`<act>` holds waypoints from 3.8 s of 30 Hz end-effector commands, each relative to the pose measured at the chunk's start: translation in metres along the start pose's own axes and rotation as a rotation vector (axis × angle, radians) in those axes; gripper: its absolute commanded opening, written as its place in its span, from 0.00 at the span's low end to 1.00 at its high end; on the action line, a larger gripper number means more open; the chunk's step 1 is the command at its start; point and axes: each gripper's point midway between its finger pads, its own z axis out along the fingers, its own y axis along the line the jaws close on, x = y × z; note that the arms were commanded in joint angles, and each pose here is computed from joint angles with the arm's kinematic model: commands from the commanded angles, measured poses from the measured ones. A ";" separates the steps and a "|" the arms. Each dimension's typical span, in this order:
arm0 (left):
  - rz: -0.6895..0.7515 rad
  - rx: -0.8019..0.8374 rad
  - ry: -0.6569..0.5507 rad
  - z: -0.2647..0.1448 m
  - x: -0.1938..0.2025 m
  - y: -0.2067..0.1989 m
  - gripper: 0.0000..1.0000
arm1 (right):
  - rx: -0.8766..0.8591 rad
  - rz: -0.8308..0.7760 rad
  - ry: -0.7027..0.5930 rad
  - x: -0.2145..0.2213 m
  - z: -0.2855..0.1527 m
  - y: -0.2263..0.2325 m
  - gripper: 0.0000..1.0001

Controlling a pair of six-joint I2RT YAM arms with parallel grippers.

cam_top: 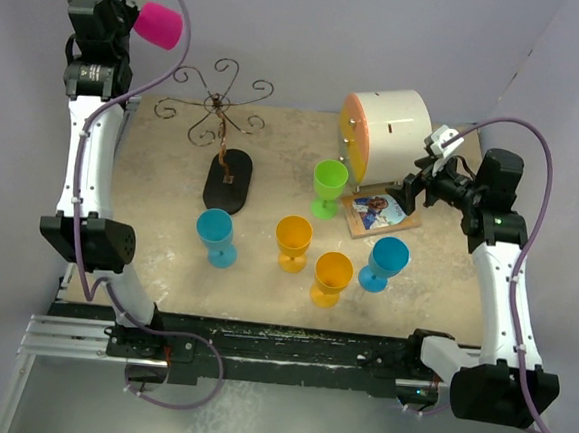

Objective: Place the wine glass upside down on the wine glass rack

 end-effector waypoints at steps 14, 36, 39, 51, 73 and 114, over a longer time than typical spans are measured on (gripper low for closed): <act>0.521 0.124 -0.271 0.023 -0.056 -0.080 0.00 | -0.008 -0.011 -0.026 0.004 0.000 -0.004 0.97; 0.687 0.374 -0.442 -0.033 -0.061 -0.154 0.00 | -0.008 -0.011 -0.042 0.006 -0.001 -0.004 0.97; 0.688 0.390 -0.451 -0.040 -0.062 -0.155 0.00 | -0.005 -0.014 -0.046 0.005 -0.002 -0.004 0.98; 0.715 0.432 -0.452 -0.049 -0.053 -0.163 0.00 | -0.002 -0.015 -0.050 0.005 -0.003 -0.004 0.98; 0.751 0.564 -0.547 -0.064 -0.051 -0.192 0.00 | 0.007 -0.008 -0.044 0.009 -0.002 -0.007 0.99; 0.745 0.705 -0.641 -0.069 -0.043 -0.241 0.00 | 0.022 0.005 -0.022 0.018 0.002 -0.013 0.99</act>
